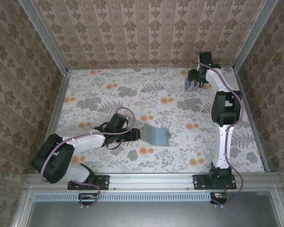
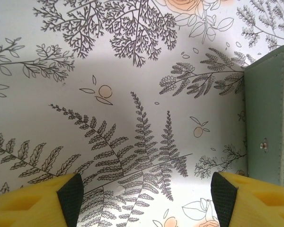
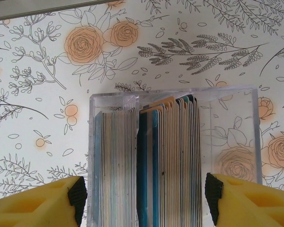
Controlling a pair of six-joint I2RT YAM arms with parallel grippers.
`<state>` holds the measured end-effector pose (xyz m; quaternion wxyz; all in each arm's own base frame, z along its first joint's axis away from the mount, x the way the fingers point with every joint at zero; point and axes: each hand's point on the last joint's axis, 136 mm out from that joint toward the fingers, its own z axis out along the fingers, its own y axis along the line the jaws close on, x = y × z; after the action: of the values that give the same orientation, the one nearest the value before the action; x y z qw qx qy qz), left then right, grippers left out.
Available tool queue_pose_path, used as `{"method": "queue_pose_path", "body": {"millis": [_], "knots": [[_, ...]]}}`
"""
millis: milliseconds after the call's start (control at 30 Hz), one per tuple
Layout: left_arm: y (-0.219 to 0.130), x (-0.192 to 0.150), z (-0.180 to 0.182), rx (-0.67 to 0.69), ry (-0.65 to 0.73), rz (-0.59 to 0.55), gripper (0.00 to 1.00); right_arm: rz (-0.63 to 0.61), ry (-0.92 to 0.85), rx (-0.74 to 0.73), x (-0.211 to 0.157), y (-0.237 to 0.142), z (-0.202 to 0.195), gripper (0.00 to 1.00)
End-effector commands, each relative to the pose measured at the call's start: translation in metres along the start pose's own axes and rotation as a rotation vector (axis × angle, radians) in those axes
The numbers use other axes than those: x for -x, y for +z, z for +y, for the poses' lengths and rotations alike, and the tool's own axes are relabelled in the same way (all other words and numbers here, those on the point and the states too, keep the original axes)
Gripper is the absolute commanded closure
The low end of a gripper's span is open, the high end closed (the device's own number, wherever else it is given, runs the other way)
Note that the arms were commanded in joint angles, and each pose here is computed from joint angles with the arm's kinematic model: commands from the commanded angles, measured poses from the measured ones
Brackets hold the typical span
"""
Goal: Put the credit cards into the card holder
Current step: Move the storage box to the center of the table.
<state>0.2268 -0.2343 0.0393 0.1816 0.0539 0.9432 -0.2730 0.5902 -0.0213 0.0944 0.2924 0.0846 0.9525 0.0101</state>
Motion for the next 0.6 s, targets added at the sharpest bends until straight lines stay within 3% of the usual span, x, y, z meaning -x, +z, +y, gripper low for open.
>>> {"method": "queue_pose_path", "body": {"millis": [0, 233, 567], "knots": [[-0.015, 0.008, -0.007, -0.010, 0.006, -0.030, 0.22, 0.044, 0.010, -0.028, -0.014, 0.012, -0.008, 0.29], [-0.045, 0.029, -0.045, -0.117, 0.064, -0.077, 0.12, 0.069, 0.004, -0.027, -0.023, 0.016, -0.008, 0.29], [-0.016, 0.026, -0.053, -0.064, 0.107, 0.006, 0.08, 0.103, 0.021, 0.017, -0.036, 0.021, -0.001, 0.34]]}}
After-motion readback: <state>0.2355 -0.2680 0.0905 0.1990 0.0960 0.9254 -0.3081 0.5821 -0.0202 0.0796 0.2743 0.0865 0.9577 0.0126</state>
